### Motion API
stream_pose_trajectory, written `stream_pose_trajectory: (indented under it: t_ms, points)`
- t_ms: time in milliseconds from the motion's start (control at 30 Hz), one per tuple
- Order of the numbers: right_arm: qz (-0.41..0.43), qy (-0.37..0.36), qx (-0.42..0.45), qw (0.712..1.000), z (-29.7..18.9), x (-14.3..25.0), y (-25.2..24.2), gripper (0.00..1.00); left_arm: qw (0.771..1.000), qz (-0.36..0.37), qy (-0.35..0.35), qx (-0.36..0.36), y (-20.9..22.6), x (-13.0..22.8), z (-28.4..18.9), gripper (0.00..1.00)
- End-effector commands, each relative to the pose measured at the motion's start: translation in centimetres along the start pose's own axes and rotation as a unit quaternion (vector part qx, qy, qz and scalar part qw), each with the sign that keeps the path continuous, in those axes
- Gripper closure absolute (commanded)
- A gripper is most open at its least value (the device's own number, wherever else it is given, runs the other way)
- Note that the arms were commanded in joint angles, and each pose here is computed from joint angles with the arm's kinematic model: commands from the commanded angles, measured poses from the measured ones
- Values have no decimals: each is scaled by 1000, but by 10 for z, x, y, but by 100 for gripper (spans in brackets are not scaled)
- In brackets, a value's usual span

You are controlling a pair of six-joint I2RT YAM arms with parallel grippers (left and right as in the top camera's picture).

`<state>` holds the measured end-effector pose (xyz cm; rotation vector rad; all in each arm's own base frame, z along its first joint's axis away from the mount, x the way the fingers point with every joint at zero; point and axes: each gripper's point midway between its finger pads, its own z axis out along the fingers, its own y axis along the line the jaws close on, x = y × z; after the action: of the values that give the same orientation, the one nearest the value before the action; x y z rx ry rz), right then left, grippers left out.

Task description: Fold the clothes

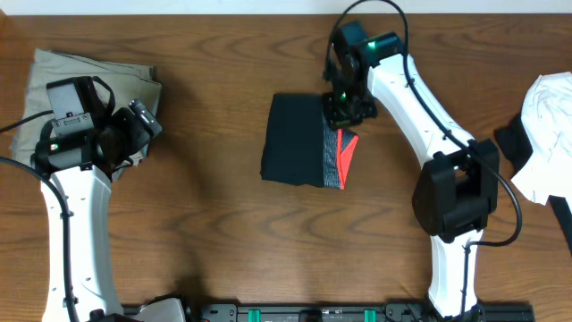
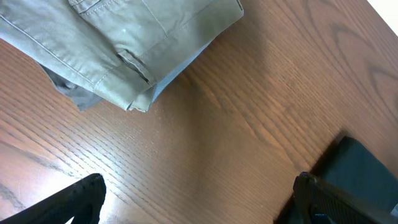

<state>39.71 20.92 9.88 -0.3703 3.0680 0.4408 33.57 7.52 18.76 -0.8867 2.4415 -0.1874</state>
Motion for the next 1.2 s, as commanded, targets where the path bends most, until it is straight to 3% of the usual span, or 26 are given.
stream_pose_trajectory:
  t_ms: [0, 233, 433, 700, 833, 967, 1033, 1167]
  points:
    - [-26, -6, -71, 997, 7, -2, 30, 98, 1000, -5, 3, -8, 4, 1, 3, 2]
    - [-21, 8, -87, 996, 49, 4, 22, 99, 1000, -5, 3, -8, 4, 1, 3, 2]
    - [-2, -18, 1, 1000, 64, -5, -28, 98, 1000, -5, 5, -8, 4, 2, 3, 2]
    - [-14, -80, 20, 997, 40, -40, -41, 99, 999, 3, 36, 22, -6, 12, 10, 2]
    - [-15, -101, 48, 994, 1, -53, -39, 91, 994, 39, 74, 67, -24, 24, 22, 2]
    - [-13, -106, 64, 992, -42, -55, -34, 66, 977, 102, 128, 141, -55, 47, 37, 2]
    - [-13, -102, 56, 993, -55, -51, -28, 41, 965, 127, 152, 173, -70, 59, 46, 2]
    - [-13, -90, 31, 995, -67, -42, -17, 14, 955, 145, 184, 183, -83, 76, 76, 2]
